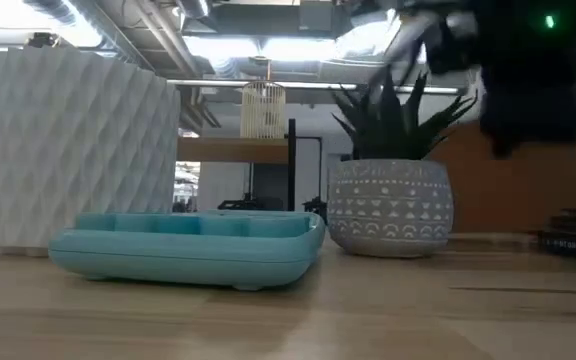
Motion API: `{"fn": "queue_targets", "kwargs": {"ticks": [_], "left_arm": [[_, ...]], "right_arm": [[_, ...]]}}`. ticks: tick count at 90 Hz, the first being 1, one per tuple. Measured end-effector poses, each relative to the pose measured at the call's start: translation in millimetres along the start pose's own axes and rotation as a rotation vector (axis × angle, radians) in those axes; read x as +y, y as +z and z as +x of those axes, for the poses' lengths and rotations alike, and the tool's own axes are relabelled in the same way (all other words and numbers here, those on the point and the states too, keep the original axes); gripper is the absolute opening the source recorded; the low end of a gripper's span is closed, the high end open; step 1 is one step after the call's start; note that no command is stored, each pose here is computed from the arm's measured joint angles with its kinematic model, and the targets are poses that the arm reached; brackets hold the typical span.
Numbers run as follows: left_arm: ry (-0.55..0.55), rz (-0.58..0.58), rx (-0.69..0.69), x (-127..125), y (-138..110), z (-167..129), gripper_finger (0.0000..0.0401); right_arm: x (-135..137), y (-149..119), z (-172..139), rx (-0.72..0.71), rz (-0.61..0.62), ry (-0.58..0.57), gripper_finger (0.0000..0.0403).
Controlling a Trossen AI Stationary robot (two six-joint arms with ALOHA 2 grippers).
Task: Stock shelves
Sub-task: Put the purple book on the book shelf
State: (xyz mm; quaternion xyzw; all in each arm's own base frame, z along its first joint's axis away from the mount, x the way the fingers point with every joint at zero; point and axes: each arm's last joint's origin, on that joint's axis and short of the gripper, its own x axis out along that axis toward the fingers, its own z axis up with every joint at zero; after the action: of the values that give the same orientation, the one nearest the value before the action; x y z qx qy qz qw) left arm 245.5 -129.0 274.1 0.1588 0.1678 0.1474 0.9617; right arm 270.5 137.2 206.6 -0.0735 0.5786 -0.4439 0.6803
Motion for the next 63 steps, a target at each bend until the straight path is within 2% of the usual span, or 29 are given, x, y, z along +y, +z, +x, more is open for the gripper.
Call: {"fn": "queue_targets", "kwargs": {"ticks": [25, 38, 47, 63], "left_arm": [[0.000, 0.000, 0.003, 0, 0, 0, 0.0155], [0.000, -0.001, 0.002, 0, 0, 0, 0.0155], [0.000, 0.000, 0.003, 0, 0, 0, 0.0155], [0.000, 0.000, 0.002, 0, 0, 0, 0.0155]], "right_arm": [[-64, -6, -47, -0.336, 0.244, 0.150, 0.0001], [-97, -14, -66, -0.638, 0.401, 0.203, 0.0001], [-114, -13, -63, -0.793, 0.517, 0.187, 0.0000], [-142, -1, -33, -0.858, 0.700, 0.080, 0.0000]]}}
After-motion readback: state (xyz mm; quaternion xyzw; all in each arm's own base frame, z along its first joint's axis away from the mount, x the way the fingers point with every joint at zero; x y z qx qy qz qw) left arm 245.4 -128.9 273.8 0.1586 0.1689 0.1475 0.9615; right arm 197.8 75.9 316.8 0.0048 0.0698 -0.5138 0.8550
